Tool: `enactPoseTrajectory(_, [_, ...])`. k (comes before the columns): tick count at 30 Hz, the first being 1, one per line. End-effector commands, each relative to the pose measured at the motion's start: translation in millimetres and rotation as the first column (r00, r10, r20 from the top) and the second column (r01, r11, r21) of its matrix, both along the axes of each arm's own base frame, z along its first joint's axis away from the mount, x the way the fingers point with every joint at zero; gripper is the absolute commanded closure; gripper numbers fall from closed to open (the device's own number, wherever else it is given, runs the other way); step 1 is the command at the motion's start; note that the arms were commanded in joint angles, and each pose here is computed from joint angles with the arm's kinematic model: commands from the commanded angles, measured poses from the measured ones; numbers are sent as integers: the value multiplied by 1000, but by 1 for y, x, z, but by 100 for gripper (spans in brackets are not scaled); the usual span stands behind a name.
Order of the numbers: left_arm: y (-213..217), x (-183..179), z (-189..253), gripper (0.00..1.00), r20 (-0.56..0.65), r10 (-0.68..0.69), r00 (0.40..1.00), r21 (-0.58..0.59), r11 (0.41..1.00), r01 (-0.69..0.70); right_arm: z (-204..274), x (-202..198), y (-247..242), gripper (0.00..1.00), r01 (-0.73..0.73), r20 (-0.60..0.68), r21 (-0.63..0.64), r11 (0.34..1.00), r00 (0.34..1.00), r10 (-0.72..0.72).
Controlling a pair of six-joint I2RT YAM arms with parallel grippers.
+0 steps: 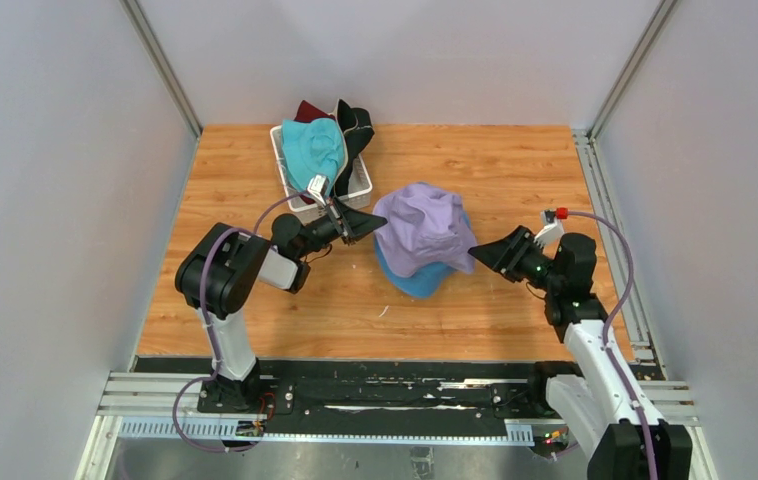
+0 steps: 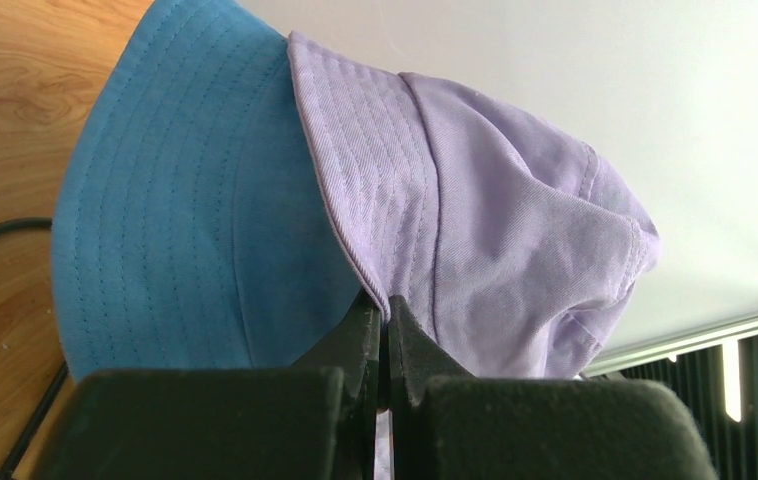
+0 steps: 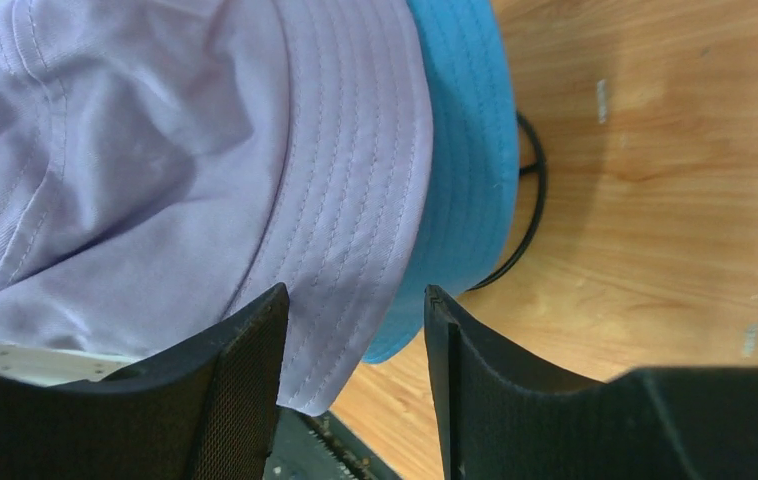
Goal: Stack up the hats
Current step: Stack the hat on the hat.
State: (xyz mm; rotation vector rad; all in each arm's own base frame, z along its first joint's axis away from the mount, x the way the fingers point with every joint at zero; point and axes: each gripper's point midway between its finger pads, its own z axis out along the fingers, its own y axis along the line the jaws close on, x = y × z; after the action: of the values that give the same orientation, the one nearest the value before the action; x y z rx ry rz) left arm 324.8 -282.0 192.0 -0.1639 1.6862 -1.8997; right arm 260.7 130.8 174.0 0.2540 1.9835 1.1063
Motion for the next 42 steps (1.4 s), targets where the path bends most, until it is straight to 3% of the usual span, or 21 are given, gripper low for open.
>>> enactPoseTrajectory(1, [3,2,10,100,57,0,998,-16,1000,1,24,-8,11,48,-73,59,132,989,996,65])
enactPoseTrajectory(13, [5,3,10,100,55,4,998,-16,1000,-3,12,-19,10,44,-85,13,278,957,996,84])
enactPoseTrajectory(16, [6,2,9,100,57,11,998,-14,1000,-10,10,-19,4,35,-67,13,307,949,998,67])
enactPoseTrajectory(20, [7,1,8,100,54,14,998,-10,1000,-13,12,-20,2,32,-75,17,379,922,997,74])
enactPoseTrajectory(29, [8,-1,7,100,57,23,998,-5,1000,-22,26,-18,4,34,-123,72,503,856,992,101])
enactPoseTrajectory(42, [11,-1,11,100,69,48,996,41,998,-51,31,-12,11,39,-194,103,517,834,981,164])
